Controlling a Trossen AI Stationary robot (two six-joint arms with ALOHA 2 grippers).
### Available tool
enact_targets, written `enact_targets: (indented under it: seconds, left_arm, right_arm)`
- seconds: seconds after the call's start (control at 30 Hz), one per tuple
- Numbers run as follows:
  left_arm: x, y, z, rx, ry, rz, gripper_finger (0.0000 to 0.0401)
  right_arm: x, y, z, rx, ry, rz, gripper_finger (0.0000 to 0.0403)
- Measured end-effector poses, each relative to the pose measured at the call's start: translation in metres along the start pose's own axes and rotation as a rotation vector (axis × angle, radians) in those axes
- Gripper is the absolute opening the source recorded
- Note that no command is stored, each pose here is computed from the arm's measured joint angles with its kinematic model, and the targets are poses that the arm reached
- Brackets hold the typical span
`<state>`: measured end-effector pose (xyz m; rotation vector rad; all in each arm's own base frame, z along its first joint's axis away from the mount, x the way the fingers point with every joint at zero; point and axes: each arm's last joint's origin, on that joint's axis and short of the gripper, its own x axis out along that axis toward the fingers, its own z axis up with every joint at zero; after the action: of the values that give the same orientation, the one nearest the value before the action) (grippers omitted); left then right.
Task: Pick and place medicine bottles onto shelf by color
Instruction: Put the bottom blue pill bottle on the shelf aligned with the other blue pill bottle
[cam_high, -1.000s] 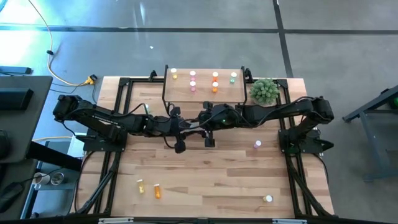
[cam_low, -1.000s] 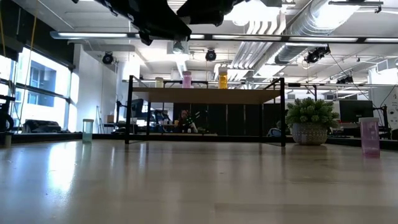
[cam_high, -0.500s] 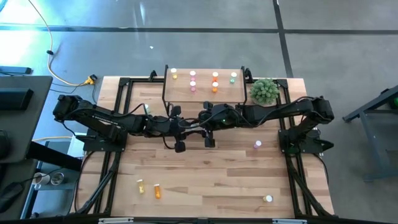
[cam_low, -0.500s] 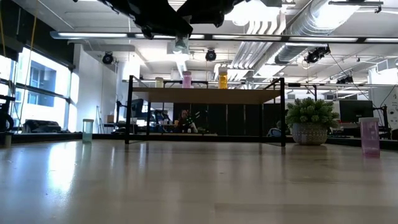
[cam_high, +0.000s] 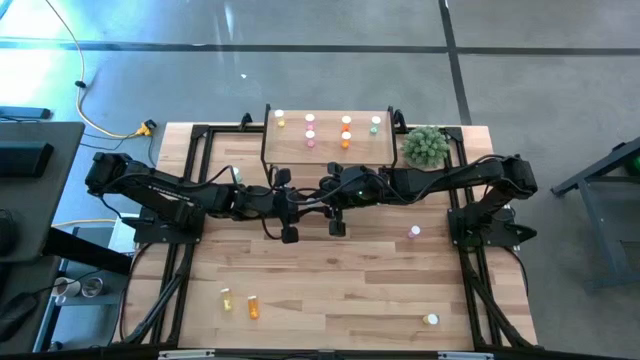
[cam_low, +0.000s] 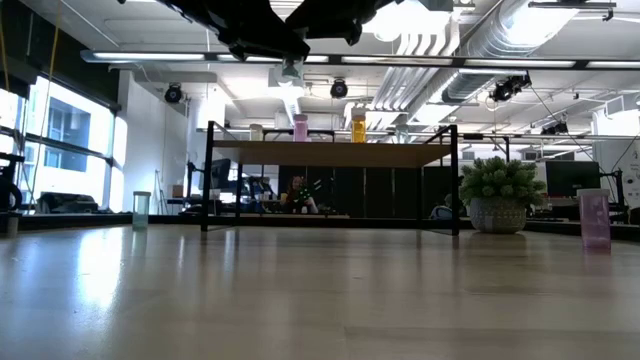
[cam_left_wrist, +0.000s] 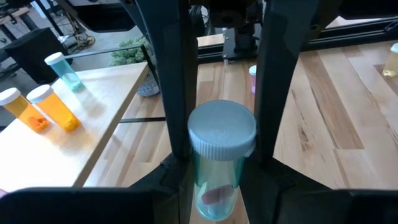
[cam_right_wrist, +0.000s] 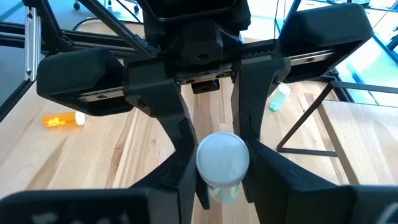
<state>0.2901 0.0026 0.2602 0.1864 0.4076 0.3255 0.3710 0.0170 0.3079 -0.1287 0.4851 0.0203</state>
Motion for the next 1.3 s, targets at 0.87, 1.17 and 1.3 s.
enact_targets:
  seconds: [0.87, 1.17, 1.3]
  left_arm:
    - [0.0, 0.0, 0.001, 0.005, -0.007, 0.01, 0.0199]
    - [0.0, 0.003, 0.001, -0.012, 0.004, 0.083, 0.0229]
    - [0.0, 0.005, 0.001, -0.017, -0.002, 0.09, 0.0229]
  right_arm:
    - [-0.01, -0.001, 0.005, -0.003, -0.016, -0.013, 0.0097]
    - [-0.037, -0.012, 0.01, 0.006, 0.003, -0.098, 0.0097]
    - [-0.052, -0.02, 0.014, 0.016, -0.007, -0.12, 0.0097]
